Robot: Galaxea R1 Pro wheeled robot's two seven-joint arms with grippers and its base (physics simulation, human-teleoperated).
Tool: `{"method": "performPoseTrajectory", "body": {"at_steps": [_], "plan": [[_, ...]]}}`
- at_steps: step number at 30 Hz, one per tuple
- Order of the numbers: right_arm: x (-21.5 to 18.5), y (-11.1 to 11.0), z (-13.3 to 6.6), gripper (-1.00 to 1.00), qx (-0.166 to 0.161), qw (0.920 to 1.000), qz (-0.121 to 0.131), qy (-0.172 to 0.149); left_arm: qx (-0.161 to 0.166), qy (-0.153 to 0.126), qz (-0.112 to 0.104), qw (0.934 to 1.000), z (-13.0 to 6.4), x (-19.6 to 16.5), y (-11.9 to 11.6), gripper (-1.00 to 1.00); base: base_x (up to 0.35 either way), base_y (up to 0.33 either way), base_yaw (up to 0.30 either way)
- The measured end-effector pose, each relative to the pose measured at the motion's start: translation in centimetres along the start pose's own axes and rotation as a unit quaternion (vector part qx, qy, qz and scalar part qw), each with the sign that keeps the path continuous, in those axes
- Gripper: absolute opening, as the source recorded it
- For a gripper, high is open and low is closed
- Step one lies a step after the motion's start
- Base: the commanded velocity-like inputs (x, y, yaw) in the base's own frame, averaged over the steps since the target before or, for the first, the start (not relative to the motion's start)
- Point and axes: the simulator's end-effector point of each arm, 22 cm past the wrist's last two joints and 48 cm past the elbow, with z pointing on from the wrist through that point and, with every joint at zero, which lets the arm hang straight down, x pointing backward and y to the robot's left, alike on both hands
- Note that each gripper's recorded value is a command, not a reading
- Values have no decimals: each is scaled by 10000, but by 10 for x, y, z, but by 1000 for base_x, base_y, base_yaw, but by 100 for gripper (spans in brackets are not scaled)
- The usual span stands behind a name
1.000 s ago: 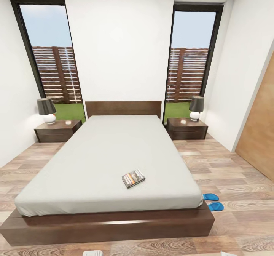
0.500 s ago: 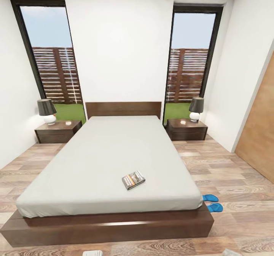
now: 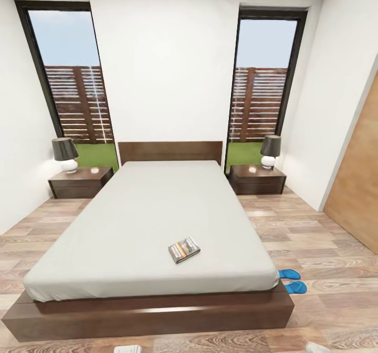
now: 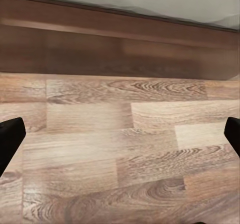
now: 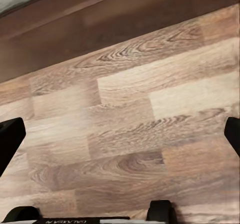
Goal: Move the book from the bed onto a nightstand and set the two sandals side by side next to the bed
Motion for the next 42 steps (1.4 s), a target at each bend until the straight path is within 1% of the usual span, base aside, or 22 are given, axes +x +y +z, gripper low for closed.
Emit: {"method": "performPoseTrajectory", "body": {"at_steps": [1,2,5,7,15,31,42], "plan": [[0,-13,-1,100,337,9994,-3,5,3,-1,-1,10000,-1,-1,-1,100,0,0,0],[0,-18,-2,100,473,9989,-2,5,5,0,-2,10000,-2,-1,-2,100,0,0,0],[-1,-23,-6,100,626,9980,9,1,6,5,-2,10000,-5,-3,-3,100,0,0,0],[-2,-24,-8,100,670,9977,16,-1,7,4,-4,10000,-7,-4,-4,100,0,0,0],[-5,-22,-17,100,695,9976,18,0,12,3,4,10000,-15,-9,-7,100,0,0,39],[-10,-17,-34,100,695,9976,16,4,16,5,5,10000,-30,-17,-13,100,0,0,259],[-12,-15,-45,100,701,9975,10,8,7,9,2,10000,-40,-22,-17,100,0,0,24]]}}
